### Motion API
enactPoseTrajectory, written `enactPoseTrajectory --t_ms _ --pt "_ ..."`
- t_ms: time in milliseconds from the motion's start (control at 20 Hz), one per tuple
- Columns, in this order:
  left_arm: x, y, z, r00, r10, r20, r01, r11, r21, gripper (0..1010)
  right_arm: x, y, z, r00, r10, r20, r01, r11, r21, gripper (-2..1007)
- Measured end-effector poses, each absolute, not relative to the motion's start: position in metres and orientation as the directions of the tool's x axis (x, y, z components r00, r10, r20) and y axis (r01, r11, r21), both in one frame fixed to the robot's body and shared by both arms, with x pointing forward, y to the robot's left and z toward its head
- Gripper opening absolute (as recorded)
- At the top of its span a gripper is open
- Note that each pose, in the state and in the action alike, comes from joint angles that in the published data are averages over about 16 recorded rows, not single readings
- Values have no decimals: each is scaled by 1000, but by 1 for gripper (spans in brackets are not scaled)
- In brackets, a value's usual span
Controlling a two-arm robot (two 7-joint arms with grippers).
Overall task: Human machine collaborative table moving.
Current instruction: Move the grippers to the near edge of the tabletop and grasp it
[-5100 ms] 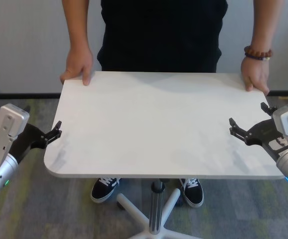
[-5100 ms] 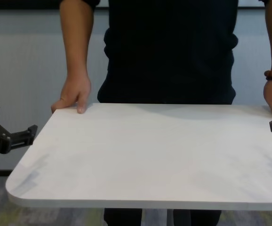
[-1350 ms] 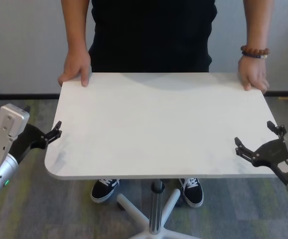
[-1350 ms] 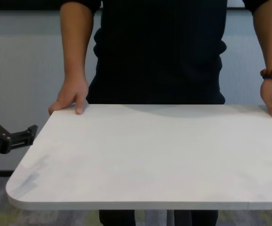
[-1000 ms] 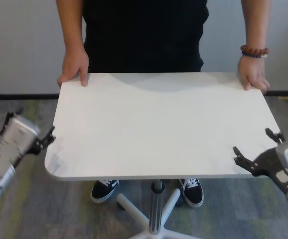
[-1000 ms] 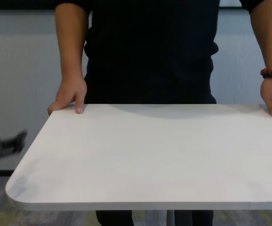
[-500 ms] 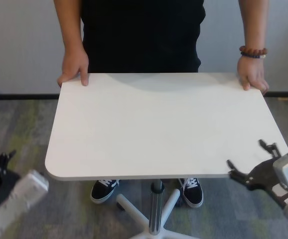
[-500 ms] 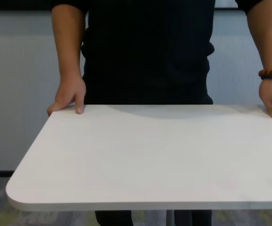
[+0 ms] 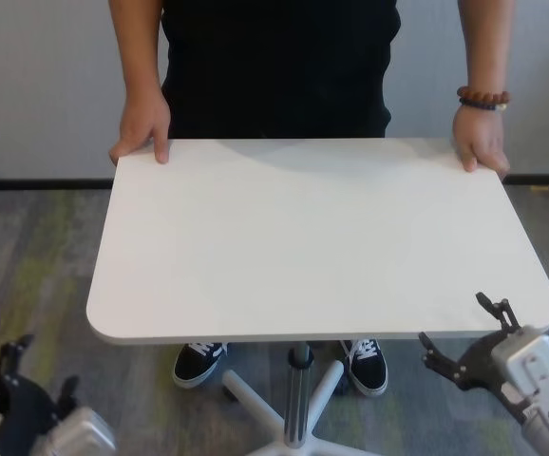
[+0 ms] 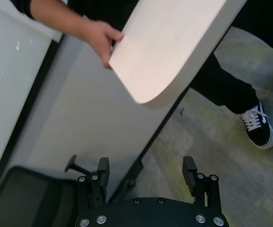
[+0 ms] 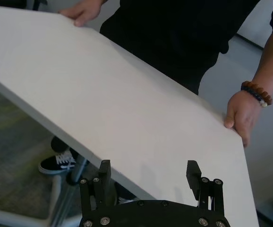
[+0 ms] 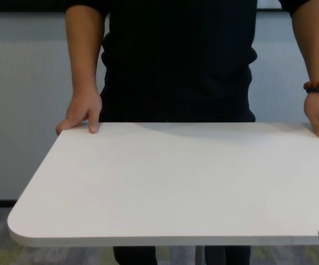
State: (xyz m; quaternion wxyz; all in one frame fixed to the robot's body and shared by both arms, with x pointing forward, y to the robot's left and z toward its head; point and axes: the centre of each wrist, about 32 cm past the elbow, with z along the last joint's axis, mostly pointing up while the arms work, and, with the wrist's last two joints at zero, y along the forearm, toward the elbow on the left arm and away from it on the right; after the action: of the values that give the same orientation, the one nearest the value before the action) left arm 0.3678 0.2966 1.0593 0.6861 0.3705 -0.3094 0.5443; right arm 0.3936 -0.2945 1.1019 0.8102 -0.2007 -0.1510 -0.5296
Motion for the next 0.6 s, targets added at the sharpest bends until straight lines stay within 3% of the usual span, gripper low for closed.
enactPoseTrajectory --t_ms 600 --pt "359 292 1049 185 484 855 -981 136 136 1000 388 -294 1081 337 -743 578 942 272 -198 1005"
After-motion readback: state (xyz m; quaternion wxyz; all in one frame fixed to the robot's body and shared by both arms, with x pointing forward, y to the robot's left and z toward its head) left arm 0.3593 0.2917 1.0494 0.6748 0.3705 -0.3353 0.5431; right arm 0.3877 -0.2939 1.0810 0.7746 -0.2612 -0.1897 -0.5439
